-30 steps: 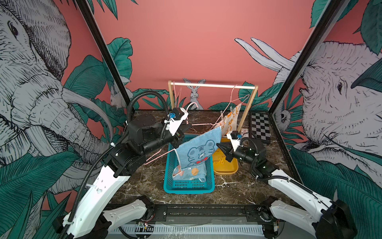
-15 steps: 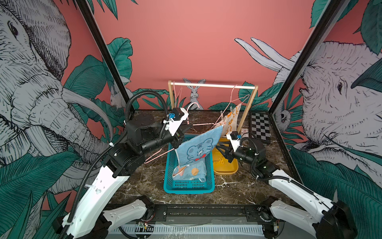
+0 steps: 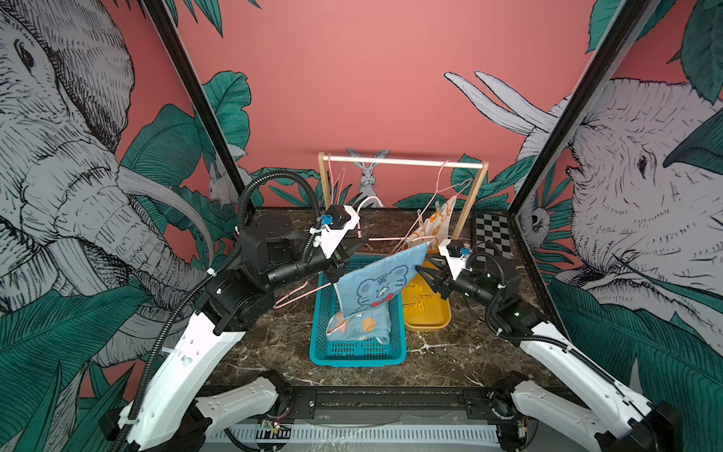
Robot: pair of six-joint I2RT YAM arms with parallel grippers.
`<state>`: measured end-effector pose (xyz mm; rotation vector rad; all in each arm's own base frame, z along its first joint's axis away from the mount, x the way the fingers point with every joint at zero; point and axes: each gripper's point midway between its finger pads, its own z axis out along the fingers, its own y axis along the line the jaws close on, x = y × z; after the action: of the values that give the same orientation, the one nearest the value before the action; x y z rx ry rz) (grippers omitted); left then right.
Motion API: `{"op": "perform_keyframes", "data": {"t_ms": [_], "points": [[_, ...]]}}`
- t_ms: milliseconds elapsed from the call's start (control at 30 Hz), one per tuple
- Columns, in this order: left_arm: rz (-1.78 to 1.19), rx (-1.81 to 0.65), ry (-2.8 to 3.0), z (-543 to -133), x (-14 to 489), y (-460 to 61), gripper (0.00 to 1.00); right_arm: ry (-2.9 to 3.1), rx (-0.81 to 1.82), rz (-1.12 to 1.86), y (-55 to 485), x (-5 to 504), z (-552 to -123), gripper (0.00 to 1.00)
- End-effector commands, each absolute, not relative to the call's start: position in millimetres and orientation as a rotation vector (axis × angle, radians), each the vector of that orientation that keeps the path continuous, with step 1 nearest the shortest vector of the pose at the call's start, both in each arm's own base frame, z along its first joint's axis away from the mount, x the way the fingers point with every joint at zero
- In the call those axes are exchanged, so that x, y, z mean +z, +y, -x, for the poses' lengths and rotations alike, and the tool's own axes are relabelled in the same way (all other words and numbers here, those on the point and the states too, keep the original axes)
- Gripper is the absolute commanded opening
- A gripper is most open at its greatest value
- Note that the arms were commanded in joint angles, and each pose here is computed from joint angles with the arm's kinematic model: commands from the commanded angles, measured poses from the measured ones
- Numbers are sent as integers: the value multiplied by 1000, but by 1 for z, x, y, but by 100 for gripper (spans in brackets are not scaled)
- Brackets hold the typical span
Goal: Remove the clothespins securing towels to the hanger
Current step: Remove the towel from the hanger.
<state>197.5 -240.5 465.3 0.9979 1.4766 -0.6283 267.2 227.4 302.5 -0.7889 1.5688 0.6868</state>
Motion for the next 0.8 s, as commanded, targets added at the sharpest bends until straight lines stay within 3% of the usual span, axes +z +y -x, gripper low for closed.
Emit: {"op": "perform_keyframes", "data": {"t_ms": [0,400,767], "points": [[-993,-654,1418,-189,483,-239,0,1533,652,824,226,313,-268,50],[-969,-627,1429,-194,484,-236,0,1412,830,1024,248,326,-233,47],[-920,-569,1440,-202,488,-228,0,1425,870,1038,250,322,-227,44]]}}
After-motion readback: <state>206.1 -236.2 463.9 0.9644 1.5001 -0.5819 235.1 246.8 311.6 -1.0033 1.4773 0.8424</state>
